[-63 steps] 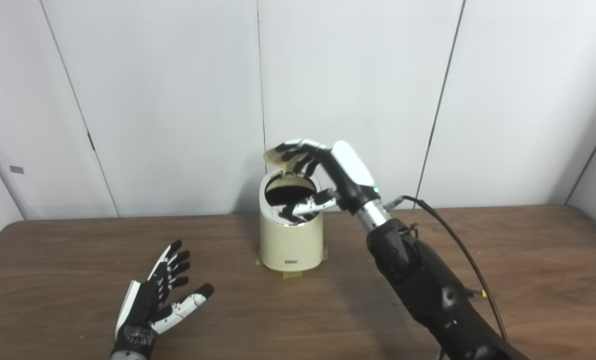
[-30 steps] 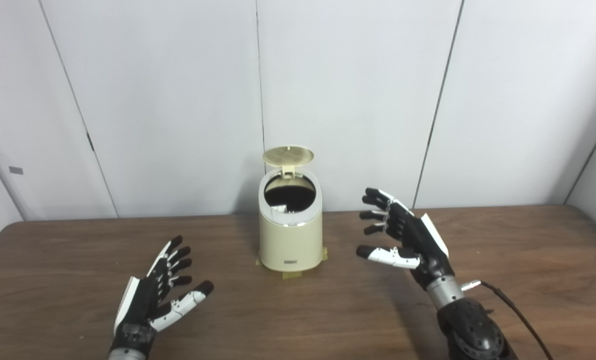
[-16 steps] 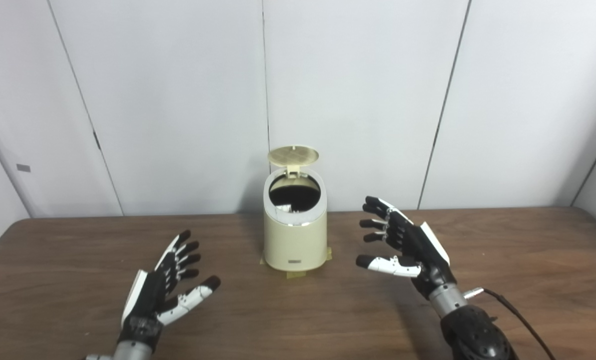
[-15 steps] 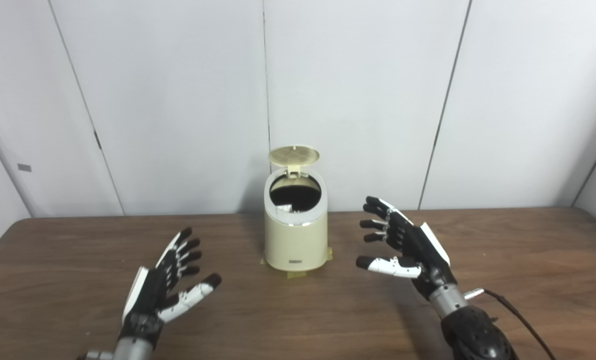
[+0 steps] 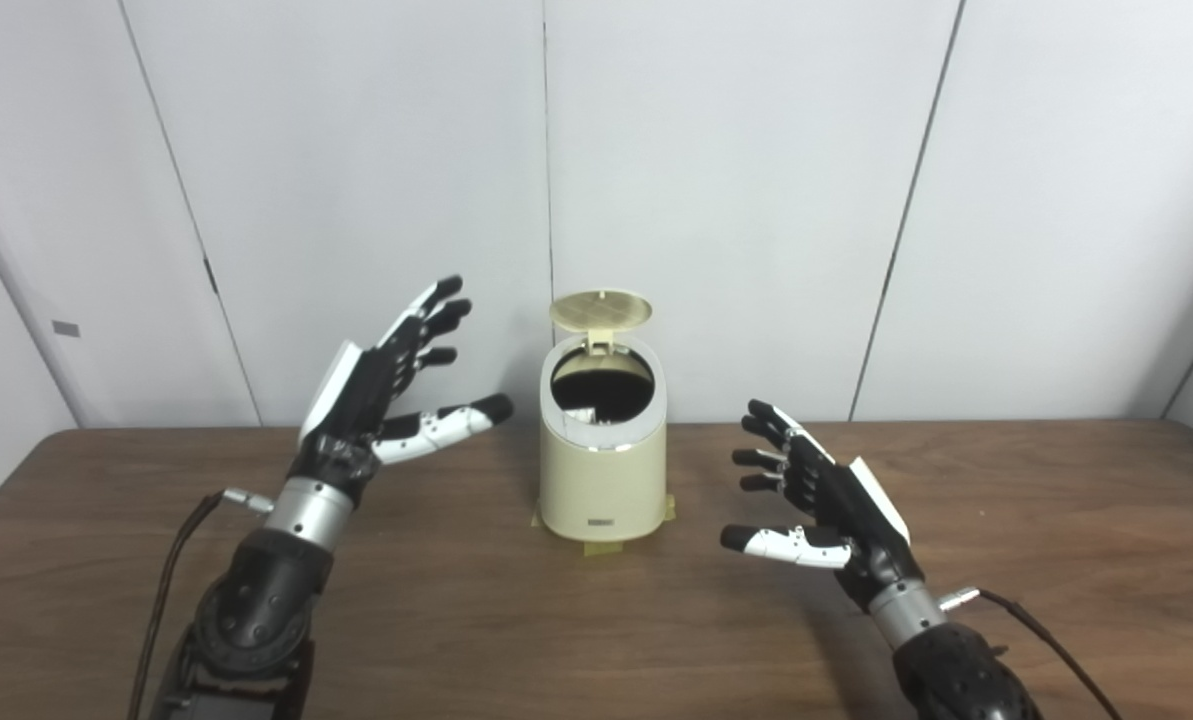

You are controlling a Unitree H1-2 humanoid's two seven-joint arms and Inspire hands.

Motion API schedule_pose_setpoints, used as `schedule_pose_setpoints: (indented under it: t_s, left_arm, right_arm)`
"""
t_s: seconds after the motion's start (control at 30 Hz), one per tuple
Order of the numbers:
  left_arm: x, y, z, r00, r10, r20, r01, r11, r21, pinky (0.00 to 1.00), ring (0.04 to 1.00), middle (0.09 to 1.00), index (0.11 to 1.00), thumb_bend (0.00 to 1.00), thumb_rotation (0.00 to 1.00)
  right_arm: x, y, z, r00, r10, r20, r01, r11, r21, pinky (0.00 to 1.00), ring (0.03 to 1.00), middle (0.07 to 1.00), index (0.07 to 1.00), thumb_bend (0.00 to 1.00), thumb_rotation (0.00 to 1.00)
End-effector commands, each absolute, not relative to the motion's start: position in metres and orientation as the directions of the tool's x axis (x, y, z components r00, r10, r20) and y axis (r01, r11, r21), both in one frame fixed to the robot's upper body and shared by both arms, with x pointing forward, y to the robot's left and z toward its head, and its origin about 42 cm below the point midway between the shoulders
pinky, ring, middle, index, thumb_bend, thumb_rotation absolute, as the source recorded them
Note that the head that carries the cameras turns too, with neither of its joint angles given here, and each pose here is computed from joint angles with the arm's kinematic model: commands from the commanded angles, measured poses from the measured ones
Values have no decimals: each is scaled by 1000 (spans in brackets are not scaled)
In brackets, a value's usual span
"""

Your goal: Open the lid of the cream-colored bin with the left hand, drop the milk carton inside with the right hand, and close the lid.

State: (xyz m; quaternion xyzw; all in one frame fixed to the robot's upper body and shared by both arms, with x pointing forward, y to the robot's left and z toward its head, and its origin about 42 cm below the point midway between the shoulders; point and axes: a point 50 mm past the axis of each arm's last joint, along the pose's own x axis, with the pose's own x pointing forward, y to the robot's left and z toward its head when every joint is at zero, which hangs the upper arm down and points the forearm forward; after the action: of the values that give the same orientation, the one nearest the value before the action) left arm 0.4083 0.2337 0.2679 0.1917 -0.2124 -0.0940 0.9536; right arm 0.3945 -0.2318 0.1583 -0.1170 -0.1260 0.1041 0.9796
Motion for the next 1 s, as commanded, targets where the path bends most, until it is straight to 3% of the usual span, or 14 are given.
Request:
schedule_pose_setpoints:
  t_s: [0.0,0.4,0.53,0.77,0.97]
  left_arm:
    - [421,226,307,852,-288,438,79,896,436,888,953,936,992,850,350]
    - [461,196,345,841,-374,391,80,800,594,899,965,950,966,881,358]
    - [468,186,342,830,-400,388,30,727,686,874,975,961,969,887,381]
    - [464,165,329,814,-478,332,52,628,777,878,977,978,964,900,407]
    - [466,157,327,796,-533,288,38,519,854,954,1000,976,952,883,418]
  right_arm:
    - [406,-225,189,916,239,321,-156,953,-261,723,806,903,926,896,297]
    - [408,-224,188,907,258,332,-161,942,-294,688,788,901,922,904,288]
    - [408,-222,191,912,249,327,-155,945,-288,687,784,892,919,919,290]
    - [407,-219,187,909,260,326,-169,944,-283,682,794,898,921,886,278]
    - [405,-217,187,910,253,328,-166,948,-272,671,799,893,917,878,242]
